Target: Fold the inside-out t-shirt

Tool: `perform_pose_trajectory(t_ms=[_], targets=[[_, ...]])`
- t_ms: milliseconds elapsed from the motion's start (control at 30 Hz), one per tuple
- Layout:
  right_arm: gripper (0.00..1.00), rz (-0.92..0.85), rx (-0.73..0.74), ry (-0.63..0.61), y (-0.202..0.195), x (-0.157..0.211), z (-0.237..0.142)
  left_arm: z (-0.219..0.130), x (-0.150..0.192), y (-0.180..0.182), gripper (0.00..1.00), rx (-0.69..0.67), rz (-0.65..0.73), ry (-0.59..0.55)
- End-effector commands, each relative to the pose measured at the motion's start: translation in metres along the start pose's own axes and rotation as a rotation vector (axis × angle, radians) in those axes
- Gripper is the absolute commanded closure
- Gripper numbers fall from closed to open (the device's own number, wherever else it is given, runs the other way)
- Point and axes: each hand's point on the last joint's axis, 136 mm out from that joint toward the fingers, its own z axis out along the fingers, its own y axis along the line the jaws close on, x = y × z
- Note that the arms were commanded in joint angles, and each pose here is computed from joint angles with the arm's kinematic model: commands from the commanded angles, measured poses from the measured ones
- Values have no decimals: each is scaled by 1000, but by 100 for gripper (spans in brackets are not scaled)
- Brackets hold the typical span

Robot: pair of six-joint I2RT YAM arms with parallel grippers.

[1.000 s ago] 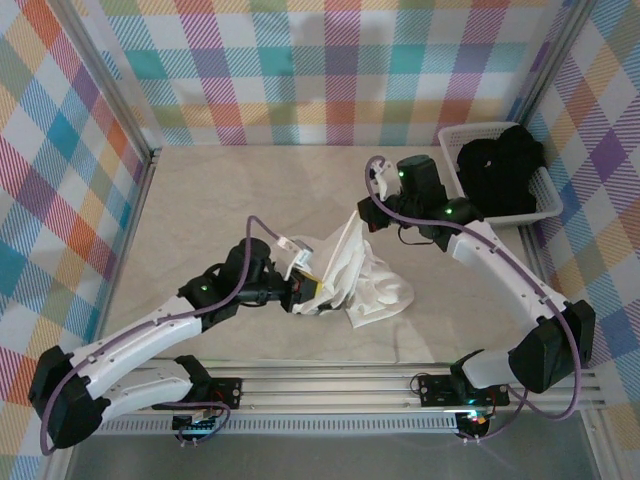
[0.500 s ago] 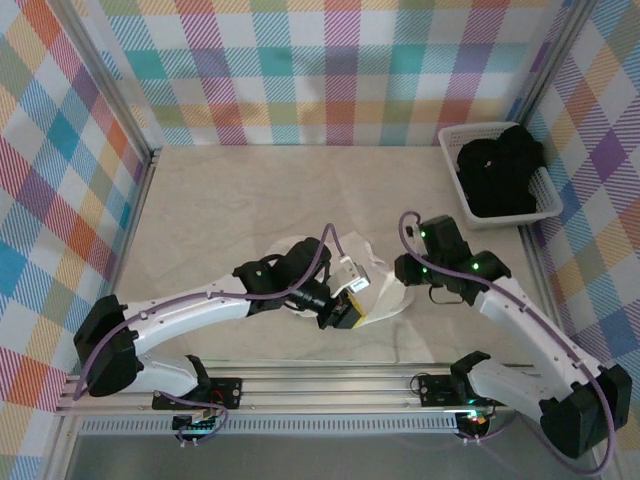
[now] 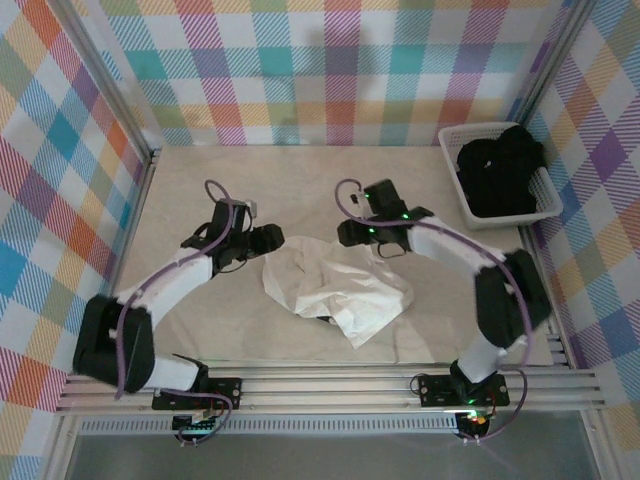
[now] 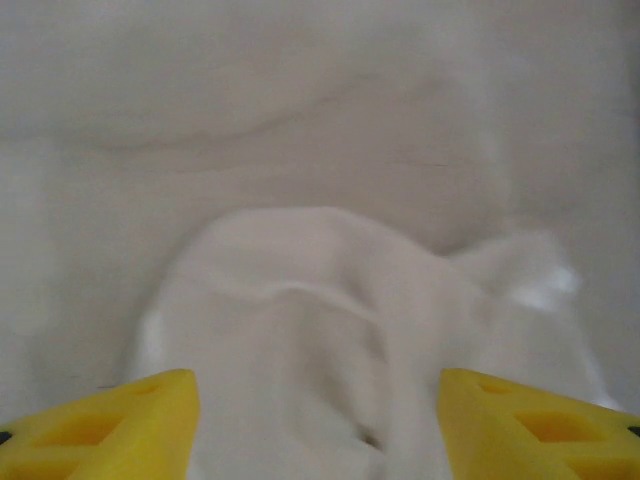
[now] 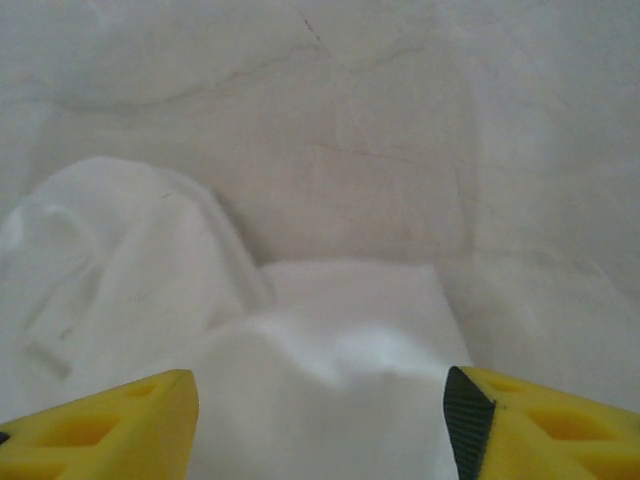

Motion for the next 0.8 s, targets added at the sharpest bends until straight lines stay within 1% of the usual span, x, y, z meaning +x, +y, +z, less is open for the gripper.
perform_pose_trajectory(t_ms=[0, 67, 133, 167, 200, 233, 267, 300, 333, 367, 400, 433, 467, 533, 600, 667, 700, 767], targets=[[31, -17, -4, 77, -4, 2, 24, 27, 12, 10, 34, -28, -66, 89], [30, 1, -7, 144, -6, 15, 41, 40, 20, 12, 35, -29, -67, 136], [29, 15, -4, 177, -8, 23, 50, 49, 27, 12, 36, -33, -60, 162], [28, 16, -1, 187, -10, 26, 53, 53, 30, 10, 37, -25, -53, 173], [31, 15, -14, 190, -8, 27, 55, 56, 31, 7, 41, -13, -49, 179], [36, 15, -29, 186, -5, 25, 56, 59, 33, 4, 43, 5, -47, 186], [49, 8, -58, 178, 0, 22, 57, 62, 32, 1, 48, 21, -50, 189], [63, 5, -89, 162, 4, 17, 57, 65, 30, -4, 58, 45, -51, 188], [75, 9, -120, 147, 8, 9, 54, 67, 27, -9, 67, 68, -48, 183], [86, 5, -161, 115, 13, -3, 47, 68, 20, -16, 81, 98, -42, 167], [97, 6, -183, 68, 12, -19, 37, 68, 10, -23, 93, 127, -39, 142], [100, 6, -189, 14, 9, -35, 24, 64, 0, -29, 98, 154, -40, 114], [100, 0, -195, -62, 6, -56, 4, 56, -15, -37, 100, 187, -44, 66], [100, -14, -192, -220, -2, -95, -43, 26, -51, -58, 100, 262, -21, -65], [100, -51, -184, -395, -5, -130, -104, -24, -84, -90, 100, 352, 51, -227], [100, -105, -173, -532, 1, -148, -156, -75, -105, -117, 100, 440, 106, -360], [100, -136, -163, -586, 6, -151, -180, -102, -111, -130, 100, 488, 135, -419], [100, -174, -149, -652, 12, -145, -213, -142, -113, -144, 100, 544, 178, -496]])
